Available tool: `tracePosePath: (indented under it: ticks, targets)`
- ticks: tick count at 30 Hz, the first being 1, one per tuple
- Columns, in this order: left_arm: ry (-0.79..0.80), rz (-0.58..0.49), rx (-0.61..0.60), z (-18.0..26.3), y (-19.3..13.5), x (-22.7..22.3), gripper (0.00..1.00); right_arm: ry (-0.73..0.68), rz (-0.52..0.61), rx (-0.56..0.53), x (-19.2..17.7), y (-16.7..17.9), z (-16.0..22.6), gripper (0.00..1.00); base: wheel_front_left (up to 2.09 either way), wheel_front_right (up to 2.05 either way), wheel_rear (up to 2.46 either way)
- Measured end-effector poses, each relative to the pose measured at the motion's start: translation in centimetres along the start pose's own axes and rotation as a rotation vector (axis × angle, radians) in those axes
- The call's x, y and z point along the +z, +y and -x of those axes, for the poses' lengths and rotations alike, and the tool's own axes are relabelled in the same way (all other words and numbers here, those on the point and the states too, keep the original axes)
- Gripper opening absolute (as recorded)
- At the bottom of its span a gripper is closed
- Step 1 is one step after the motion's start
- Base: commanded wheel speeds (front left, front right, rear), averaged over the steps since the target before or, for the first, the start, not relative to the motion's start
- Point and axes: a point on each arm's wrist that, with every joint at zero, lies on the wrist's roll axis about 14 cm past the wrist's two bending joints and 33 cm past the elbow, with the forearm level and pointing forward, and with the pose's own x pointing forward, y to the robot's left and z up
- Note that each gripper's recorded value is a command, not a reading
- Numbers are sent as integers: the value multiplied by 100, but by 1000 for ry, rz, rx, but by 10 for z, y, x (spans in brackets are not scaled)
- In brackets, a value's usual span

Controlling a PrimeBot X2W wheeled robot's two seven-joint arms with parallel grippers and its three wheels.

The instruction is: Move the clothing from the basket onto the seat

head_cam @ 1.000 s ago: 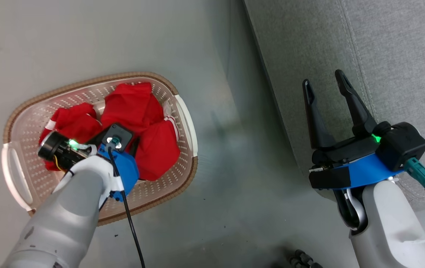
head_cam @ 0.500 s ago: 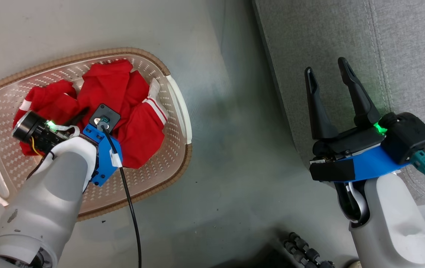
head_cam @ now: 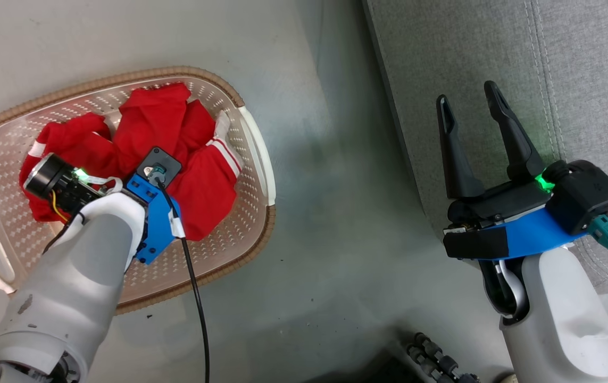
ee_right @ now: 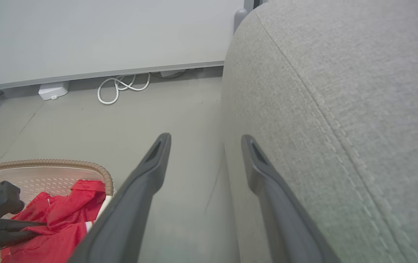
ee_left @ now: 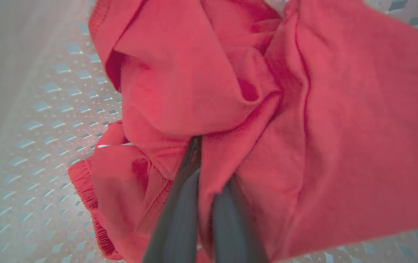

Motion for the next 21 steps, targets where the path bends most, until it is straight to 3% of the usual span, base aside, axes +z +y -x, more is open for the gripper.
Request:
tracePosePath:
  ticks: [9, 21]
  targets:
    - [-72, 24, 8, 17, -7, 21, 0, -35, 11, 15, 15, 6, 0, 100, 0, 0, 0]
    - [-312, 113, 82, 72, 0, 72, 0, -119, 32, 67, 51, 27, 4, 100, 0, 0, 0]
